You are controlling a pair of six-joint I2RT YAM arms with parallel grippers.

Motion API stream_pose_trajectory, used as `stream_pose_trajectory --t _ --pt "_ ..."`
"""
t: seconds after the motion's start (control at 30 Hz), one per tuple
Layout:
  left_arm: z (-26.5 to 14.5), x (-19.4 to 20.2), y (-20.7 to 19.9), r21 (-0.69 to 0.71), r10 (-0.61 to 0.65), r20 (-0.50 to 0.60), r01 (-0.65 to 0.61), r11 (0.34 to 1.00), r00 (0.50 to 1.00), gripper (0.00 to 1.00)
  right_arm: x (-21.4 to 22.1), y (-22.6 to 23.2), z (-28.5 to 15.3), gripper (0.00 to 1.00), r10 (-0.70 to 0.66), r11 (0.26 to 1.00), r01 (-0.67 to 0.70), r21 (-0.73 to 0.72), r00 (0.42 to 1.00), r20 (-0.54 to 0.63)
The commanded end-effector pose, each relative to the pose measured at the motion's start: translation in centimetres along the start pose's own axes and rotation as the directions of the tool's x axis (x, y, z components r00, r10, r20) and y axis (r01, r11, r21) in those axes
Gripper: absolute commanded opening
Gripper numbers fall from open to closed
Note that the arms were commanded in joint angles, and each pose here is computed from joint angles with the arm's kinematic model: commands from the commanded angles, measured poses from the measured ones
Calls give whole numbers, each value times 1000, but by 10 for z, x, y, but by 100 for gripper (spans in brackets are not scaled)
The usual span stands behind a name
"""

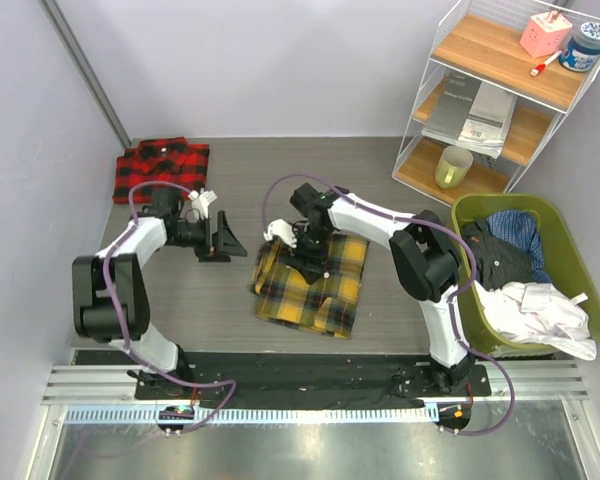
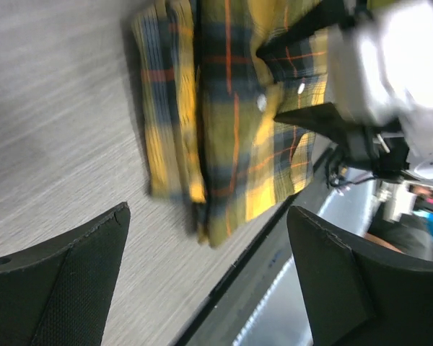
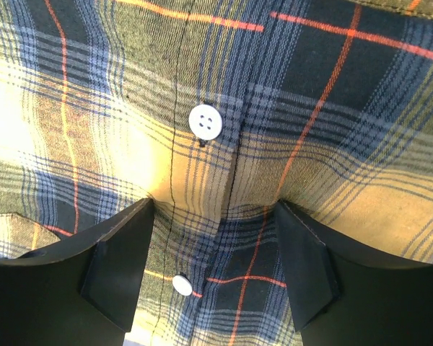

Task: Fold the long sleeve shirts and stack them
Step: Fold the shirt

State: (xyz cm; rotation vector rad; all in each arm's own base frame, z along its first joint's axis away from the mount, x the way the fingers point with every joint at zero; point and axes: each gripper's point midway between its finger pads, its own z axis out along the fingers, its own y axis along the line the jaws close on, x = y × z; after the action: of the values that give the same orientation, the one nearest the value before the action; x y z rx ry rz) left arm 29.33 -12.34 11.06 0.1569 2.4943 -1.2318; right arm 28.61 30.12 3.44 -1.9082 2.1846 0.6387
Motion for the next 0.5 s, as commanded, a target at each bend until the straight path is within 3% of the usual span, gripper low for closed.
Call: stream_pose_trajectory --t 0.0,0.03,0.47 --pt "21 18 14 88 -100 -49 104 991 994 90 11 24 12 73 -186 977 186 -107 983 6" --pt "29 23 22 96 -167 -71 173 980 983 90 10 23 8 73 -195 976 195 -96 981 8" --pt "77 46 57 95 -375 -145 390 916 916 79 11 20 16 73 -196 976 196 -92 981 11"
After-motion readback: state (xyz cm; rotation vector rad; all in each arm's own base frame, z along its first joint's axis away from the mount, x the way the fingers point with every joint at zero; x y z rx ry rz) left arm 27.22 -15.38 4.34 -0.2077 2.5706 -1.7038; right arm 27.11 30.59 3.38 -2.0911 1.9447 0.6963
